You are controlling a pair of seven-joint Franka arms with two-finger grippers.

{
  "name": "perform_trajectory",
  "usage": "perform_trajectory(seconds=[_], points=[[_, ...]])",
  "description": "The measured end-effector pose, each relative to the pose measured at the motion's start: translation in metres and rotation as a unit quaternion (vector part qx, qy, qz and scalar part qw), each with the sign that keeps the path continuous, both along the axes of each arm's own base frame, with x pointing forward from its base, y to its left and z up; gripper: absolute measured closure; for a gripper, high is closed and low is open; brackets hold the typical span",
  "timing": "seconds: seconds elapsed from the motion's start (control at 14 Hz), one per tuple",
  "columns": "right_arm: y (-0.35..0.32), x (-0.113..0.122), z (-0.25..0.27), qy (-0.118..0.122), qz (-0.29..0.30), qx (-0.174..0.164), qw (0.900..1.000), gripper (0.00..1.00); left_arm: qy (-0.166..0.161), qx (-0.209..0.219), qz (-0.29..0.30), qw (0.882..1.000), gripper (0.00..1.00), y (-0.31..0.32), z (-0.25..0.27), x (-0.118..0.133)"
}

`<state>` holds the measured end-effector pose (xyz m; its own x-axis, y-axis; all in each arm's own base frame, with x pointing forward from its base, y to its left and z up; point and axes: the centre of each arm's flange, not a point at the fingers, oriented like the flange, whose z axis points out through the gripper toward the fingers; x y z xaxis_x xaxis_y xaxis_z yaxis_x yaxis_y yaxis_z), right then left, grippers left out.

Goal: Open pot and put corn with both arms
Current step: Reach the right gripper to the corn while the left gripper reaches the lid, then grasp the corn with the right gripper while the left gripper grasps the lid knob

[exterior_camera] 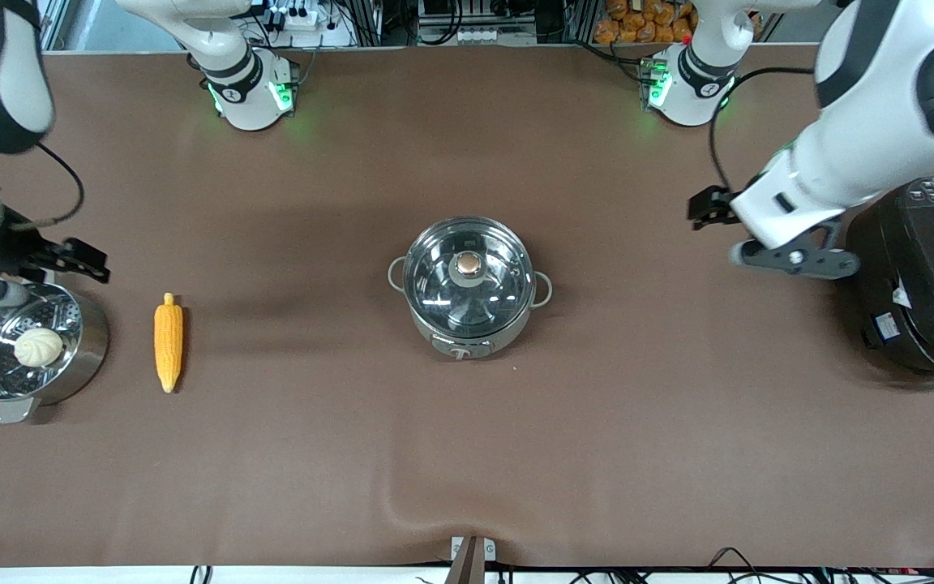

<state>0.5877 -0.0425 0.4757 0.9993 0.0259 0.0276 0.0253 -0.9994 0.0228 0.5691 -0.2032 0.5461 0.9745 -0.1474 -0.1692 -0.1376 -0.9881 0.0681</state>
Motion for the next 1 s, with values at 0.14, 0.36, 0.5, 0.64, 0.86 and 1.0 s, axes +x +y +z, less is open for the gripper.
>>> perform_trajectory(seconds=[0.14, 0.36, 0.5, 0.64, 0.86, 1.0], points=[[-0.002, 0.008, -0.046, 0.001, 0.007, -0.002, 1.000, 0.00, 0.009, -0.012, 0.015, 1.000, 0.00, -0.039, -0.025, 0.001], [-0.004, 0.015, -0.105, -0.014, 0.012, -0.005, 1.000, 0.00, 0.005, -0.015, 0.037, 0.999, 0.00, -0.132, -0.069, -0.015], [-0.007, 0.011, -0.150, -0.013, 0.031, -0.007, 0.999, 0.00, -0.006, -0.023, 0.059, 0.998, 0.00, -0.201, -0.099, -0.037], [-0.024, 0.007, -0.188, 0.001, 0.058, -0.010, 0.998, 0.00, -0.024, -0.023, 0.079, 0.996, 0.00, -0.255, -0.126, -0.059], [-0.053, 0.003, -0.233, 0.015, 0.078, -0.011, 0.997, 0.00, -0.061, -0.004, 0.098, 0.993, 0.00, -0.299, -0.154, -0.076], [-0.054, 0.001, -0.263, 0.032, 0.087, -0.009, 0.996, 0.00, -0.084, 0.011, 0.092, 0.992, 0.00, -0.314, -0.170, -0.082]])
